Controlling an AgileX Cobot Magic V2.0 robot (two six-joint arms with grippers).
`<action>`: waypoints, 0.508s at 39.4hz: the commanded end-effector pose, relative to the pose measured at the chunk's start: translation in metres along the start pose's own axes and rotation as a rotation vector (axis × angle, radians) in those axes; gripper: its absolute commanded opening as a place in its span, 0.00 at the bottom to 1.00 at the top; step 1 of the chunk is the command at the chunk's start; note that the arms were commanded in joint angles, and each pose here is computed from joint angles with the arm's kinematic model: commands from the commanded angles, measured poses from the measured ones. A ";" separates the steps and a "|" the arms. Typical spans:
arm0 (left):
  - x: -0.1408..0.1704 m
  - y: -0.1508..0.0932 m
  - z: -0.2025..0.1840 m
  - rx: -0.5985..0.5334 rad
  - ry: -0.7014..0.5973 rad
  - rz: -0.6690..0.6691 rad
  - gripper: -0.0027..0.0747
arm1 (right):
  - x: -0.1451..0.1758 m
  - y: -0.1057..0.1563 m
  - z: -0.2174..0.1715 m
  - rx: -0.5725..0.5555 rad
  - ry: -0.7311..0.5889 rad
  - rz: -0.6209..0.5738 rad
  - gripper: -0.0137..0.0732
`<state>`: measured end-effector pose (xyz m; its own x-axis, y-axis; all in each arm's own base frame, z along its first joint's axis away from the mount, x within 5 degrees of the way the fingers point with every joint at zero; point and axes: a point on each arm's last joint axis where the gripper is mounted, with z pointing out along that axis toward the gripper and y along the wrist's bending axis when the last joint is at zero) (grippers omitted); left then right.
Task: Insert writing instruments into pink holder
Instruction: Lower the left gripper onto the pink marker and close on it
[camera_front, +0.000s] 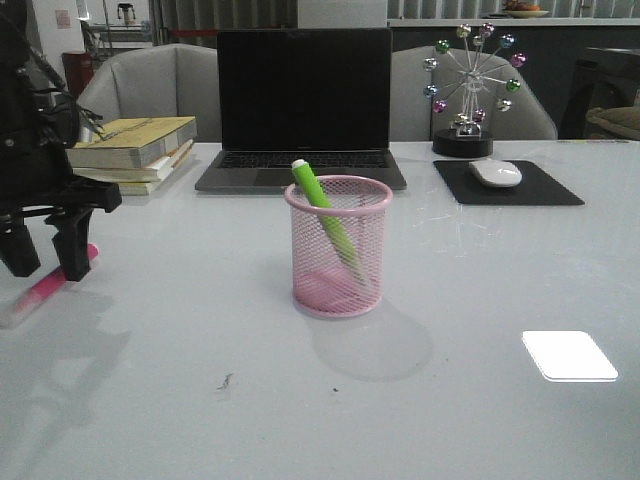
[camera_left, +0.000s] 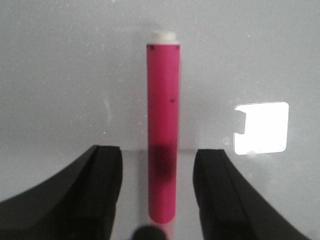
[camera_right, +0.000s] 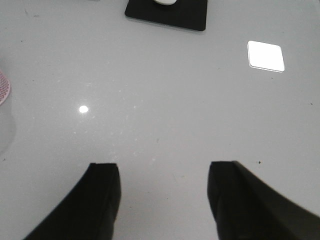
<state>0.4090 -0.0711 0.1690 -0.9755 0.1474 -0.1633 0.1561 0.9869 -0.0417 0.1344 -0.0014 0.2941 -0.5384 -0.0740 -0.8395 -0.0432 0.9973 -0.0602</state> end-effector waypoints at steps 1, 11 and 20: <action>-0.009 -0.004 -0.020 0.011 -0.081 0.000 0.55 | -0.014 -0.003 -0.006 0.026 -0.097 -0.019 0.72; -0.009 -0.005 -0.005 0.023 -0.051 -0.011 0.55 | -0.014 -0.003 -0.006 0.025 -0.089 -0.020 0.72; -0.008 -0.005 -0.003 0.023 -0.045 -0.011 0.35 | -0.011 -0.003 -0.005 0.021 -0.058 -0.020 0.72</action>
<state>0.4150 -0.0726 0.1573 -0.9773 0.1427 -0.1567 0.1518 0.9873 -0.0476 0.1331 -0.0013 0.2921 -0.5607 -0.0757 -0.8246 -0.0464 0.9971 -0.0599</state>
